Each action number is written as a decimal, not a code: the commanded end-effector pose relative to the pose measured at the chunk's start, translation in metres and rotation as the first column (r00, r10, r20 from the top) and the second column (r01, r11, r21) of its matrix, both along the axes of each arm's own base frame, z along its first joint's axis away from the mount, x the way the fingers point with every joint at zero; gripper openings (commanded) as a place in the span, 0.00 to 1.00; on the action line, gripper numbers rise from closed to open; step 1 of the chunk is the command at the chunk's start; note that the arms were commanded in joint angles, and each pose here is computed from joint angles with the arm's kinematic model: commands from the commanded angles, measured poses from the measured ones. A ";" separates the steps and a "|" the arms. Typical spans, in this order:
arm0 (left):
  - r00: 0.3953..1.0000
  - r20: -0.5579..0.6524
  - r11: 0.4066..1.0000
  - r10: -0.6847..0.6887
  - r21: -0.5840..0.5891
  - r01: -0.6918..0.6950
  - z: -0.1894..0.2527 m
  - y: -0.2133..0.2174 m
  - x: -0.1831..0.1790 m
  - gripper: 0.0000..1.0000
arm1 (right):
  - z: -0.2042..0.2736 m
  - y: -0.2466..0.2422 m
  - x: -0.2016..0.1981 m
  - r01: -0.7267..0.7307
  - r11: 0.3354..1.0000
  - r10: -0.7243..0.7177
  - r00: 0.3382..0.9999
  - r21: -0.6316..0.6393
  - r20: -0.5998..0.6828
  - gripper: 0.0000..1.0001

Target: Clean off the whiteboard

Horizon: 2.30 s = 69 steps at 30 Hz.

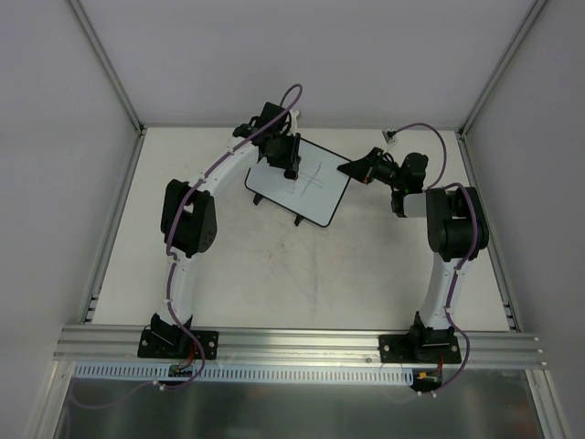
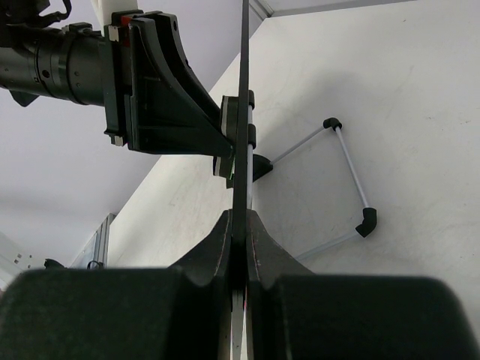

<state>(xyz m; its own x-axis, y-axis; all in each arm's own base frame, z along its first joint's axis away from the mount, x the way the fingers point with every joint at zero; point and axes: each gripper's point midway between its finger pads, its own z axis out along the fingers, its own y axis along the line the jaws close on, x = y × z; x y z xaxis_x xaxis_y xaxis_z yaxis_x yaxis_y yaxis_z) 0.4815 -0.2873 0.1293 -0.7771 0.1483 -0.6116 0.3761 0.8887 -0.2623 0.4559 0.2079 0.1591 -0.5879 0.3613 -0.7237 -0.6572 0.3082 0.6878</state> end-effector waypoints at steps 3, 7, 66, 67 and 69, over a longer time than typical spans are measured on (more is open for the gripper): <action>0.999 0.007 0.999 -0.038 -0.023 0.038 -0.020 -0.014 0.002 0.00 | 0.057 0.019 -0.031 -0.146 0.989 0.147 0.953 -0.025 0.266 0.00; 0.998 -0.049 0.999 -0.036 -0.010 0.035 -0.042 -0.009 -0.014 0.00 | 0.057 0.019 -0.030 -0.146 0.989 0.147 0.953 -0.024 0.264 0.00; 0.990 0.138 0.999 0.008 -0.047 -0.002 0.013 0.002 0.031 0.00 | 0.056 0.023 -0.036 -0.192 0.981 0.189 0.950 -0.014 0.249 0.00; 0.993 0.120 0.999 0.008 -0.042 -0.003 0.006 0.004 0.028 0.00 | 0.056 0.023 -0.036 -0.193 0.981 0.191 0.949 -0.015 0.251 0.00; 0.995 0.097 0.999 0.003 -0.042 0.001 -0.002 0.005 0.024 0.00 | 0.056 0.024 -0.036 -0.193 0.981 0.191 0.949 -0.014 0.251 0.00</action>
